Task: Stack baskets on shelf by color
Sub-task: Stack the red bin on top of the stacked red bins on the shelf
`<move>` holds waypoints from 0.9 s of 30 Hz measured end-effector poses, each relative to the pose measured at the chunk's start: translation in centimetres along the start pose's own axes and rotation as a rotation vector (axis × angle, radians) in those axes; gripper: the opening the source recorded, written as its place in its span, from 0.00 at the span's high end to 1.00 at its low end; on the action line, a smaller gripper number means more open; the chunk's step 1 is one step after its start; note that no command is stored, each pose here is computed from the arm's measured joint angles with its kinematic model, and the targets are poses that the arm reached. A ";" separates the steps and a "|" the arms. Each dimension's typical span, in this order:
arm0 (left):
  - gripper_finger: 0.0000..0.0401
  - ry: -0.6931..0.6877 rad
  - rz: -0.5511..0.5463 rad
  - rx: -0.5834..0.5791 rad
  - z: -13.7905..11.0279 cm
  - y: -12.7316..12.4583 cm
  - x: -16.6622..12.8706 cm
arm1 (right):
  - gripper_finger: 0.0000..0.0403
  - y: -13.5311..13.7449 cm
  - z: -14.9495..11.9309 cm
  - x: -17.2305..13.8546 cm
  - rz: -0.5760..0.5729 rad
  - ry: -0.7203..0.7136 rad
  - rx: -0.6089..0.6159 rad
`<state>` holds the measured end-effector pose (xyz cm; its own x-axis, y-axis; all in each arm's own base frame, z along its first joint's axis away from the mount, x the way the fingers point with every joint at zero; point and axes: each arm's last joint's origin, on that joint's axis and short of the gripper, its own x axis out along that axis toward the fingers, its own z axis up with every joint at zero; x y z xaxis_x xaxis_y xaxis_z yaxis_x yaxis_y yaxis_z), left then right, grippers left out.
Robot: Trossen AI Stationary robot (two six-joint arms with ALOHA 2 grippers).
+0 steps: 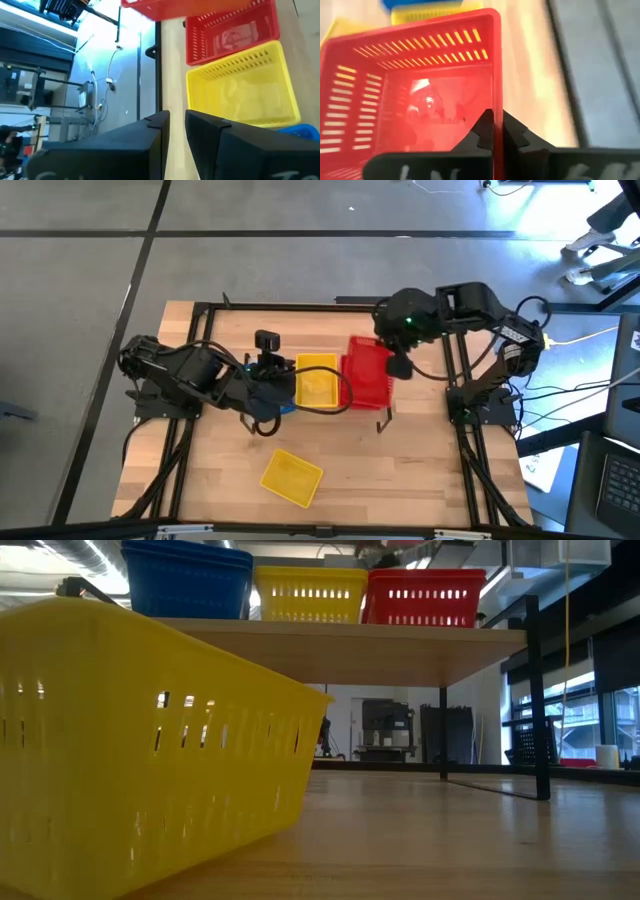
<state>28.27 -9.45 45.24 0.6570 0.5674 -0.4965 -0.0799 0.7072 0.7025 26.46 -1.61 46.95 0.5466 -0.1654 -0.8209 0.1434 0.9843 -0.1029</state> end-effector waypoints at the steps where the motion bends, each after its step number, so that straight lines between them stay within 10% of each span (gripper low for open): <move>1: 0.86 -0.002 0.001 -0.006 0.0 0.1 -0.1 | 1.00 -0.1 -0.3 0.0 0.016 0.030 0.002; 27: 0.86 -0.004 0.004 0.000 0.1 0.3 -0.1 | 0.99 -1.9 -1.1 7.9 0.054 0.182 0.053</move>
<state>28.23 -9.32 45.52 0.6596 0.5687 -0.4914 -0.0827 0.7048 0.7046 29.62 -4.76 40.07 0.3975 -0.0942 -0.9128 0.1635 0.9861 -0.0306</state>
